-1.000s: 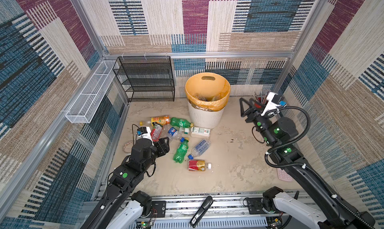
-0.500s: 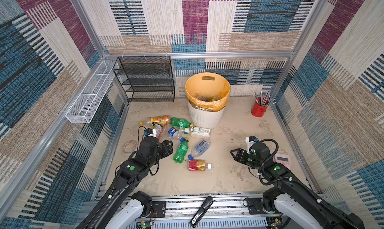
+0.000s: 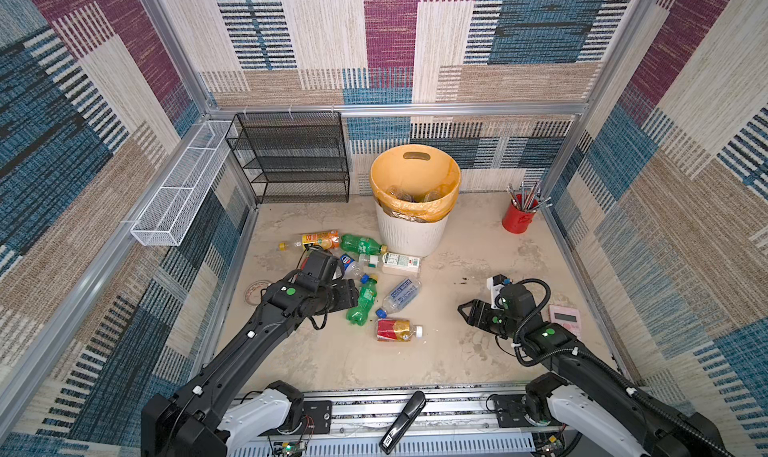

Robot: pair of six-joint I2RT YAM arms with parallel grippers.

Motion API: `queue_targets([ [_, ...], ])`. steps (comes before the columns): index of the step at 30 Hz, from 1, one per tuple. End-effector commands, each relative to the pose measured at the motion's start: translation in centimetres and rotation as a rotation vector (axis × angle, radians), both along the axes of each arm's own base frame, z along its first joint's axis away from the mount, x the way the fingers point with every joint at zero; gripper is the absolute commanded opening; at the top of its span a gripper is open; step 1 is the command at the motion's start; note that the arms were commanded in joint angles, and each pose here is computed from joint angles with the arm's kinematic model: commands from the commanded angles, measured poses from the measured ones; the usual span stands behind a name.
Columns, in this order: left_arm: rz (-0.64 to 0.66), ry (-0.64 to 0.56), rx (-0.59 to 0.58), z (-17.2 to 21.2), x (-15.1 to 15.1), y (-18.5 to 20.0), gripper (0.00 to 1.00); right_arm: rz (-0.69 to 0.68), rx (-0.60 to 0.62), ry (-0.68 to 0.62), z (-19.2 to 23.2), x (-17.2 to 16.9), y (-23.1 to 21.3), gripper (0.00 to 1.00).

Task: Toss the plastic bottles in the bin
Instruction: 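Return the right gripper while the left gripper reaches toward the green soda bottle, then lower the left gripper onto the yellow-capped green soda bottle and close it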

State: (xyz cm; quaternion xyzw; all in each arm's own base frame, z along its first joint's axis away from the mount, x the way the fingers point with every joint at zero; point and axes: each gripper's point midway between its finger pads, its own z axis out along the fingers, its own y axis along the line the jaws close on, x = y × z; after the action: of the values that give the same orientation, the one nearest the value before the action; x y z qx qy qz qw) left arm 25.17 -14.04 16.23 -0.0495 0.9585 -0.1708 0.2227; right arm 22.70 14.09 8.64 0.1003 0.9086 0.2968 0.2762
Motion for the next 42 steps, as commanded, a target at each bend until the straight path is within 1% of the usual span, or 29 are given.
queue_targets([
  [1, -0.101, 0.036, 0.037, -0.1, -0.5, -0.5, 0.73, 0.004, 0.012, -0.010, 0.2, 0.0, 0.2, 0.68],
  [6, -0.125, 0.087, 0.050, -0.9, -0.1, -1.1, 0.76, 0.004, 0.015, -0.010, 0.2, -0.1, 0.1, 0.68],
  [9, -0.126, 0.093, 0.069, -1.5, 0.4, -1.3, 0.78, 0.007, 0.017, -0.004, 0.1, -0.2, 0.2, 0.68],
  [16, -0.158, 0.117, 0.150, -3.4, 1.6, -1.9, 0.81, 0.010, 0.023, -0.005, 0.2, -0.1, 0.3, 0.68],
  [26, -0.215, 0.135, 0.255, -5.6, 3.5, -2.8, 0.80, 0.000, 0.023, -0.008, 0.5, -0.2, 0.1, 0.68],
  [33, -0.250, 0.141, 0.286, -7.3, 4.7, -3.5, 0.79, 0.001, 0.022, -0.004, 0.7, -0.3, 0.1, 0.68],
  [42, -0.266, 0.159, 0.310, -8.9, 5.0, -3.7, 0.77, -0.002, 0.023, -0.009, 0.9, -0.2, 0.1, 0.68],
])
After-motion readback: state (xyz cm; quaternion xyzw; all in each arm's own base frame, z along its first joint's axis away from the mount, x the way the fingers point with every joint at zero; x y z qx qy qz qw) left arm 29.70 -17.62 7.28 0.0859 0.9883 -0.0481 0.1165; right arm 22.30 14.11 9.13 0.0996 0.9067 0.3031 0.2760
